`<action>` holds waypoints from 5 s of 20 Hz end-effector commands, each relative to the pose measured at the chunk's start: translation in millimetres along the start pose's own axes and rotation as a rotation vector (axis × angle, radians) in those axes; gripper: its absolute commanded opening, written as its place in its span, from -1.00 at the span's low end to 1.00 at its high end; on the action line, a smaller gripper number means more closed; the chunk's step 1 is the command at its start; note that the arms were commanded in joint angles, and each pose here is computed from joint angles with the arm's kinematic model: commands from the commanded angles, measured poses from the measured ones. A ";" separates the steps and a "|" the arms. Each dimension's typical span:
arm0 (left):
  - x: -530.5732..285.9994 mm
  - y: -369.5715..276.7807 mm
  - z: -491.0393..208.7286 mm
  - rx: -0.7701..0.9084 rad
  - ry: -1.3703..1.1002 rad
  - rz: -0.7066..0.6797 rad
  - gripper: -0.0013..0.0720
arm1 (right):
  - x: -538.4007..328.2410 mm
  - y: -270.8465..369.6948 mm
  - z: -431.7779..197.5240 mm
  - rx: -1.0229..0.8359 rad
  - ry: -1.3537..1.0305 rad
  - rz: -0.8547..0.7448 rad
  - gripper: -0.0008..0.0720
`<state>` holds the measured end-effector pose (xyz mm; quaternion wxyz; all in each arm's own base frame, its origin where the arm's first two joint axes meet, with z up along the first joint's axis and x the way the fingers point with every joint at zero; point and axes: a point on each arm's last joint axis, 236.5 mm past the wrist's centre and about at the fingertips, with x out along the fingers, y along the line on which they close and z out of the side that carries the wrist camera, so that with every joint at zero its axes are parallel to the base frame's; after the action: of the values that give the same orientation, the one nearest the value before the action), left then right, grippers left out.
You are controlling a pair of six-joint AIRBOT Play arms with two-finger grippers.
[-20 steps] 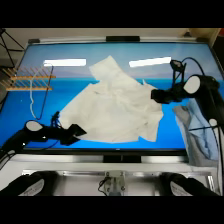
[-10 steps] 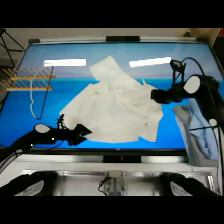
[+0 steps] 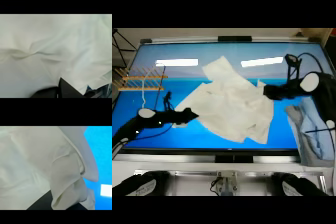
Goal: Fold the shirts.
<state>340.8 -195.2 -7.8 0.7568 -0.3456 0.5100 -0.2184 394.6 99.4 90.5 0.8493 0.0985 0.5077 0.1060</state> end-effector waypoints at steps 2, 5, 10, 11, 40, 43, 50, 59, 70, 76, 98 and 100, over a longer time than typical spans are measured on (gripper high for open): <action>-151.5 -134.6 93.2 0.582 -0.299 -0.013 -0.89 | -127.1 41.7 86.8 -0.141 -0.412 0.049 -0.80; -325.9 -273.9 95.5 0.945 -0.751 0.014 -0.89 | -320.6 86.8 134.5 -0.226 -0.964 0.107 -0.80; -489.0 -361.6 10.1 0.994 -1.167 -0.050 -0.89 | -544.3 98.2 63.7 -0.313 -1.543 0.040 -0.80; -492.0 -355.1 4.9 0.925 -1.160 -0.059 -0.89 | -557.1 97.3 49.4 -0.318 -1.566 0.031 -0.80; -15.6 64.9 169.2 -0.082 -0.118 0.240 0.59 | 138.6 -39.5 130.5 0.155 -0.166 -0.065 0.51; -73.2 71.4 163.2 -0.115 -0.002 0.245 0.26 | 77.3 -71.1 132.7 0.013 -0.162 -0.183 0.51; -145.1 115.7 55.4 -0.166 0.172 0.420 0.18 | -6.1 -174.3 57.4 0.129 0.116 -0.307 0.50; -62.0 145.1 -36.0 -0.373 0.057 0.264 0.09 | 14.0 -149.0 52.2 0.102 0.159 -0.221 0.50; -26.6 150.8 -22.3 -0.388 -0.023 0.320 -0.52 | 23.7 -141.4 49.4 0.068 0.182 -0.216 0.50; -35.8 125.5 -33.9 -0.274 0.047 0.270 -0.89 | 26.9 -139.7 42.4 0.072 0.215 -0.205 0.50; -62.2 98.0 -15.7 -0.156 -0.057 0.252 -0.89 | 204.2 -150.1 16.6 -0.008 0.290 -0.106 -0.80; -65.6 91.6 -10.7 -0.104 -0.061 0.244 -0.89 | 188.7 -140.5 24.4 -0.017 0.274 -0.088 -0.80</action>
<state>299.6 -93.1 -44.3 0.7636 -0.3395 0.5440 -0.0762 518.8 14.3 -106.2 0.7776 0.0668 0.6198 0.0821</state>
